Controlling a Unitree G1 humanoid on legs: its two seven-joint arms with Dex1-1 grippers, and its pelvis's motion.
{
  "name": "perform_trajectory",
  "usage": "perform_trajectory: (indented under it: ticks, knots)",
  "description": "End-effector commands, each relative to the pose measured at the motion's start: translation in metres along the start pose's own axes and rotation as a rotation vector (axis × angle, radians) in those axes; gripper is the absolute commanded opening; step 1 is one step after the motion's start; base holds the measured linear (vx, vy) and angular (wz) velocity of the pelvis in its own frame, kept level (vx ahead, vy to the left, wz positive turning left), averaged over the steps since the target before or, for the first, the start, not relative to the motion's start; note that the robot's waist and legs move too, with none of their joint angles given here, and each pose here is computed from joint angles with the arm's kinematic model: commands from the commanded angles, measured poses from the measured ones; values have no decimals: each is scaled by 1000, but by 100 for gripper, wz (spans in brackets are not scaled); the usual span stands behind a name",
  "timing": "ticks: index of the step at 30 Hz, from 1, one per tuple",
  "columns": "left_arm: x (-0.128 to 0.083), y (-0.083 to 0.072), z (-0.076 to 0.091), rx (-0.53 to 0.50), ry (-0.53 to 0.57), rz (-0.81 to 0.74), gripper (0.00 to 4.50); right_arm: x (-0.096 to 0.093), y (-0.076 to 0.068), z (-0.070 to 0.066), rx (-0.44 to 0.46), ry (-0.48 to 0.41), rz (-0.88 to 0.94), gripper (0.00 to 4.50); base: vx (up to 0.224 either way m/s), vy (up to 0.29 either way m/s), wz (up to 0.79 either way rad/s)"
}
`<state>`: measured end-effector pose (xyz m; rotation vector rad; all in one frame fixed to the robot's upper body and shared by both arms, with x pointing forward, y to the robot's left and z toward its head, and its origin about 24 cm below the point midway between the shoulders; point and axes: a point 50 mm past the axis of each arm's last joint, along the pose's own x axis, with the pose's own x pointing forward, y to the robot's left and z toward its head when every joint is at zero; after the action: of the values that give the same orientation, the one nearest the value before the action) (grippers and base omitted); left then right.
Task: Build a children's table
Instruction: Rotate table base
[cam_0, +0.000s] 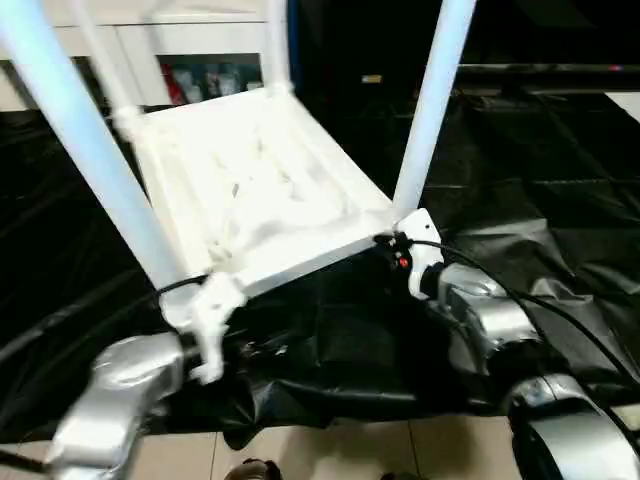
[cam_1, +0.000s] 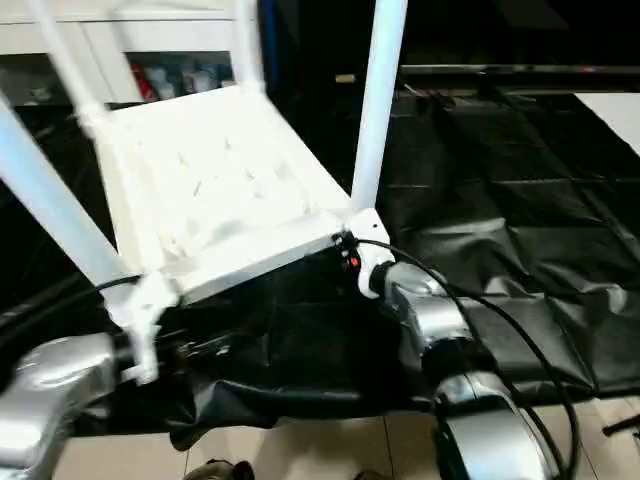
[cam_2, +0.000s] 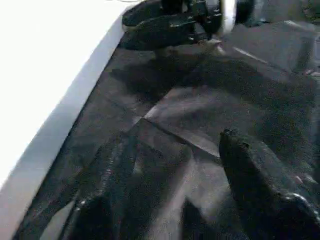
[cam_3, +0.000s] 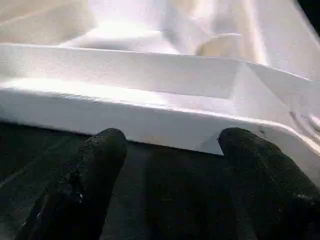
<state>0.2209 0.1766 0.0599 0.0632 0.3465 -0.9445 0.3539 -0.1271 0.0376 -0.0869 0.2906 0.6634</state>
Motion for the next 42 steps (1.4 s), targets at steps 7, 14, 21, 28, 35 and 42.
perform_trajectory:
  ticks: [7, 14, 21, 28, 35, 42]
  knots:
    - [-56, -1, -5, -64, 105, -29, 386, -7, -28, 16, 12, -80, -179, 352, 0, 0, 0]
    - [-93, 24, 5, -42, 97, 110, 435, -16, -31, 8, 21, -118, -145, 352, 0, 0, 0]
    - [-98, 42, 21, 21, 28, 185, 447, -24, -22, -11, 18, -90, -90, 352, 0, 0, 0]
    - [-49, 43, 54, 22, -274, 80, 447, -23, -16, -25, 6, -42, -100, 352, 0, 0, 0]
    - [-3, 25, 65, -18, -350, -126, 447, -18, -18, -22, -15, -17, -134, 352, 0, 0, 0]
    - [39, 4, 66, -26, -332, -295, 447, -7, -14, -12, -20, -28, -126, 352, 0, 0, 0]
